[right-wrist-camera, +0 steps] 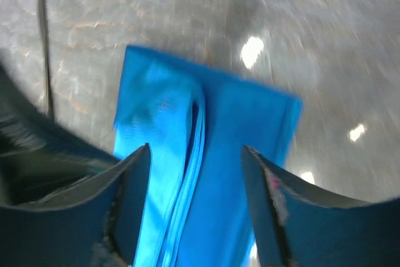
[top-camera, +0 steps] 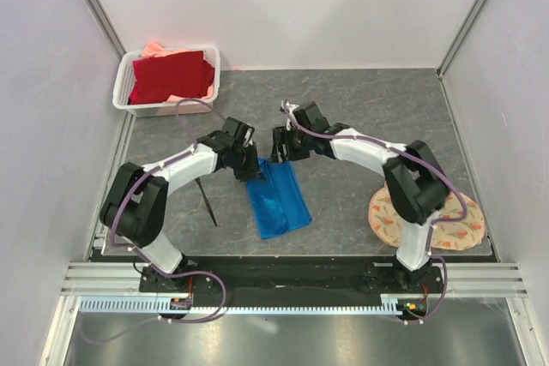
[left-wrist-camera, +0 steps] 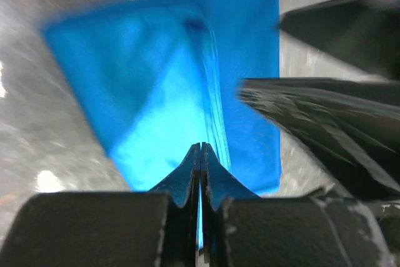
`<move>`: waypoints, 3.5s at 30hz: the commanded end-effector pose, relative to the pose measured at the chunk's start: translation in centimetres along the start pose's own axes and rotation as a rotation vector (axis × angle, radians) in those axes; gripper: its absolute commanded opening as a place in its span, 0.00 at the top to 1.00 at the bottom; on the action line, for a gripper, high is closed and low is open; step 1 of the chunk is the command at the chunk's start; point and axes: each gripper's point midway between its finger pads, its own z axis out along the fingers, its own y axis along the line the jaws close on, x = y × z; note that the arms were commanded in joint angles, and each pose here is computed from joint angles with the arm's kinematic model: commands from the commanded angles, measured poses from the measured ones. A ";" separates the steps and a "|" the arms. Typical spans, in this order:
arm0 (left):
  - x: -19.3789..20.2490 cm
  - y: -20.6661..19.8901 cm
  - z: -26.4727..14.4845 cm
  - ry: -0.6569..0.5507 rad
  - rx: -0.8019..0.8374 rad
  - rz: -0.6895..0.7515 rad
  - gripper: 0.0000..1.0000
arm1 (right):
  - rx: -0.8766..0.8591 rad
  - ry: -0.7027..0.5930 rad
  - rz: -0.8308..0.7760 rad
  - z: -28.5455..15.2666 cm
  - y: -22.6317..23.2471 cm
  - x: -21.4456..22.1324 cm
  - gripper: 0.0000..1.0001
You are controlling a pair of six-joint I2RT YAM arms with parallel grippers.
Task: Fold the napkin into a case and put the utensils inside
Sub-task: Smooth out the 2/3-rectangle-folded napkin at the center of the board, then pick up the 2/3-rectangle-folded napkin at the center of the board.
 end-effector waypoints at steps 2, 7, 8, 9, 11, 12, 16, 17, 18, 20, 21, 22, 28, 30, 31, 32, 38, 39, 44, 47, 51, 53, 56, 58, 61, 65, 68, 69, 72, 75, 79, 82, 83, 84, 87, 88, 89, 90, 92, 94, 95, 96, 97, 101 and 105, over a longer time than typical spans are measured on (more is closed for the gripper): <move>2.6 -4.4 -1.0 0.010 0.113 0.075 0.98 | 0.061 0.004 0.042 -5.2 -1.1 3.6 0.29; 4.7 -7.1 -1.3 -0.060 0.077 0.195 0.70 | 0.097 0.002 0.107 -8.8 -2.5 7.8 0.28; 5.7 -7.6 -1.3 -0.058 0.077 0.210 0.68 | 0.111 0.030 0.123 -9.0 -3.3 9.8 0.29; 5.8 -7.4 -1.4 -0.085 0.055 0.215 0.64 | 0.075 0.019 0.119 -9.8 -2.6 10.0 0.31; 6.8 -7.7 -1.5 -0.095 0.052 0.229 0.61 | 0.037 0.045 0.129 -10.1 -2.4 11.9 0.32; 7.0 -7.5 -1.9 -0.114 0.046 0.233 0.60 | 0.016 0.037 0.126 -10.4 -2.0 12.2 0.34; 8.4 -7.8 -2.6 -0.143 0.054 0.263 0.58 | -0.060 0.033 0.134 -10.5 -1.4 14.0 0.39; 9.1 -8.3 -2.8 -0.149 0.062 0.285 0.58 | -0.071 0.042 0.140 -10.3 -1.4 14.6 0.41; 9.2 -8.0 -2.8 -0.170 0.049 0.294 0.56 | -0.079 0.046 0.146 -10.1 -1.4 14.8 0.43; 10.3 -8.8 -3.4 -0.191 0.081 0.312 0.48 | -0.102 0.052 0.146 -9.7 -1.1 15.2 0.47; 10.6 -8.8 -3.4 -0.207 0.093 0.318 0.41 | -0.102 0.070 0.149 -9.3 -1.3 15.6 0.48; 10.9 -9.0 -3.5 -0.211 0.103 0.317 0.39 | -0.106 0.075 0.148 -9.1 -1.2 15.7 0.50; 12.6 -8.7 -2.3 -0.188 0.062 0.356 0.32 | -0.160 0.075 0.169 -8.8 -0.3 16.0 0.56; 12.7 -9.0 -2.0 -0.206 0.040 0.379 0.32 | -0.183 0.087 0.191 -8.9 0.2 16.2 0.62; 12.8 -8.8 -1.9 -0.202 0.025 0.393 0.32 | -0.200 0.081 0.196 -8.9 0.5 16.0 0.65; 12.8 -8.9 -1.9 -0.204 0.013 0.404 0.32 | -0.211 0.087 0.212 -9.0 0.8 16.0 0.71; 12.1 -8.6 -1.4 -0.245 -0.106 0.476 0.30 | -0.305 0.059 0.294 -10.0 3.0 14.8 0.93; 12.1 -8.7 -1.5 -0.249 -0.108 0.478 0.30 | -0.301 0.057 0.296 -10.1 3.0 14.7 0.95; 12.6 -9.5 -0.9 -0.234 -0.112 0.505 0.27 | -0.305 0.061 0.379 -10.5 3.5 14.5 1.00; 13.0 -9.3 -0.1 -0.219 -0.147 0.520 0.26 | -0.324 0.060 0.424 -10.6 3.9 14.4 1.00; 12.5 -9.1 0.2 -0.227 -0.205 0.520 0.28 | -0.355 0.048 0.464 -10.9 4.4 14.2 1.00; 12.2 -9.2 0.4 -0.235 -0.228 0.524 0.30 | -0.361 0.043 0.484 -11.0 4.6 14.1 1.00; 11.7 -8.9 0.4 -0.248 -0.266 0.516 0.35 | -0.370 0.037 0.492 -11.3 4.9 13.9 1.00; 11.4 -8.9 0.3 -0.263 -0.271 0.517 0.41 | -0.373 0.034 0.499 -11.4 5.0 13.9 1.00; 11.2 -9.5 0.6 -0.264 -0.271 0.538 0.51 | -0.384 0.028 0.511 -11.7 5.3 13.6 1.00; 10.9 -9.6 0.6 -0.272 -0.276 0.550 0.73 | -0.390 0.030 0.515 -11.8 5.7 13.5 1.00; 10.7 -9.3 0.2 -0.286 -0.278 0.550 0.88 | -0.330 0.034 0.488 -11.4 4.8 13.9 0.96; 10.6 -9.3 -0.1 -0.288 -0.277 0.559 0.90 | -0.309 0.013 0.463 -11.4 4.6 13.1 0.91; 11.2 -8.2 -0.1 -0.262 -0.287 0.573 0.92 | -0.256 -0.015 0.405 -10.8 3.2 11.8 0.68; 11.7 -7.6 -0.4 -0.244 -0.278 0.567 0.93 | -0.253 -0.015 0.384 -10.2 1.9 10.2 0.48; 11.7 -7.6 -1.1 -0.253 -0.257 0.559 0.94 | -0.225 -0.008 0.385 -8.8 -0.5 8.8 0.32; 11.7 -7.6 -1.7 -0.258 -0.245 0.558 0.95 | -0.234 0.025 0.361 -7.4 -1.0 8.4 0.23; 11.6 -7.8 -1.9 -0.263 -0.234 0.553 0.95 | -0.238 0.032 0.353 -7.0 -1.2 8.4 0.22; 11.7 -7.7 -2.0 -0.265 -0.226 0.551 0.95 | -0.255 0.053 0.348 -6.3 -1.2 8.4 0.21; 12.0 -7.9 -2.1 -0.255 -0.202 0.549 0.96 | -0.264 0.048 0.328 -5.2 -1.3 7.7 0.21; 12.1 -8.0 -2.1 -0.249 -0.194 0.548 0.97 | -0.265 0.047 0.322 -4.9 -1.4 7.5 0.21; 12.2 -8.0 -2.1 -0.247 -0.192 0.548 0.97 | -0.260 0.043 0.319 -4.6 -1.6 7.3 0.21; 12.3 -7.9 -2.0 -0.245 -0.192 0.547 0.97 | -0.260 0.046 0.315 -4.1 -1.8 7.1 0.21; 12.4 -8.1 -2.0 -0.242 -0.182 0.545 0.98 | -0.269 0.032 0.308 -3.6 -1.9 6.5 0.22; 12.5 -8.1 -1.9 -0.235 -0.176 0.546 0.98 | -0.263 0.026 0.313 -2.9 -2.1 6.1 0.25; 12.5 -8.2 -1.9 -0.233 -0.175 0.543 0.98 | -0.259 0.016 0.310 -2.7 -2.3 5.9 0.25; 12.6 -8.1 -1.9 -0.230 -0.174 0.542 0.98 | -0.250 0.015 0.310 -2.2 -2.6 5.7 0.27; 12.7 -8.2 -1.9 -0.229 -0.170 0.540 0.98 | -0.240 0.011 0.310 -1.9 -2.9 5.7 0.28; 12.7 -8.2 -2.0 -0.229 -0.159 0.539 0.98 | -0.270 -0.003 0.316 -1.2 -2.6 4.9 0.41; 12.9 -8.2 -2.1 -0.230 -0.142 0.535 0.98 | -0.247 -0.030 0.296 -0.9 -3.1 4.2 0.48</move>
